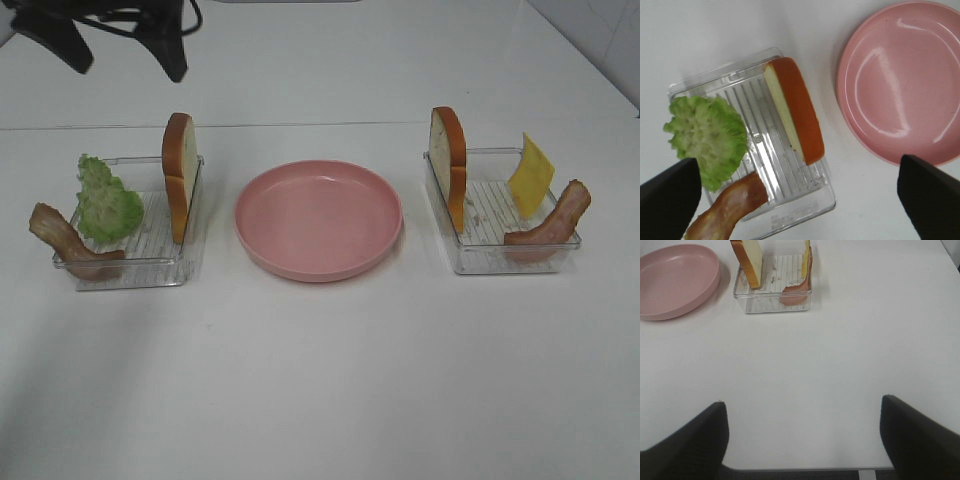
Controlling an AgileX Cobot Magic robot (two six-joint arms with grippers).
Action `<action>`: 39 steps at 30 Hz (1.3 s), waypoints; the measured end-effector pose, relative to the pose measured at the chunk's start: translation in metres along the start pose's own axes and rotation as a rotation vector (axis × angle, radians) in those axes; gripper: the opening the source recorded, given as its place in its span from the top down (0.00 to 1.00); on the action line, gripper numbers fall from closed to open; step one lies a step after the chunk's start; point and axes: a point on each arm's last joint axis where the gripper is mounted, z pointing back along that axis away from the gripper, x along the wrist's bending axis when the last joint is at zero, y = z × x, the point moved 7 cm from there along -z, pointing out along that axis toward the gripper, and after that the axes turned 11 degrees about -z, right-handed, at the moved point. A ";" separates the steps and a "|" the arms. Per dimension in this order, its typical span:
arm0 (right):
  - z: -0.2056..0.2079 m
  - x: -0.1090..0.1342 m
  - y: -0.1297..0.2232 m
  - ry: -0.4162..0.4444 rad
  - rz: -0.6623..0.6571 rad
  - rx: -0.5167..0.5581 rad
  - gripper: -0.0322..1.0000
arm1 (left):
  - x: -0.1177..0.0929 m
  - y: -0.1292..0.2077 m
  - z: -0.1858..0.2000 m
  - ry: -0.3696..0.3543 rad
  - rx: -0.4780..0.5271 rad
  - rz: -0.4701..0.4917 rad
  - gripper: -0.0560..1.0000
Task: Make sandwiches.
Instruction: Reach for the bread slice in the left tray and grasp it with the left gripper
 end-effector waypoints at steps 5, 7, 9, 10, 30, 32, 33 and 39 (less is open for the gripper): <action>0.000 0.000 0.000 0.000 0.000 0.000 0.19 | -0.009 -0.006 -0.031 0.000 0.034 -0.003 0.01; 0.000 0.000 0.000 0.000 0.000 0.000 0.19 | -0.009 -0.006 -0.037 0.000 0.042 -0.002 0.01; 0.000 0.000 0.000 0.000 0.000 0.000 0.19 | -0.010 -0.005 -0.047 0.001 0.060 0.005 0.01; 0.000 0.000 0.000 0.000 0.000 0.000 0.19 | -0.008 -0.002 -0.056 -0.008 0.081 0.009 0.01; 0.000 0.000 0.000 0.000 0.000 0.000 0.19 | 0.004 0.017 -0.114 -0.057 0.203 0.012 0.01; 0.000 0.000 0.000 0.000 0.000 0.000 0.19 | 0.004 0.018 -0.116 -0.056 0.208 0.012 0.01; 0.000 0.000 0.000 0.000 0.000 0.000 0.19 | 0.004 0.018 -0.118 -0.056 0.212 0.012 0.01; 0.000 0.000 0.000 0.000 0.000 0.000 0.19 | 0.005 0.020 -0.121 -0.061 0.220 0.009 0.06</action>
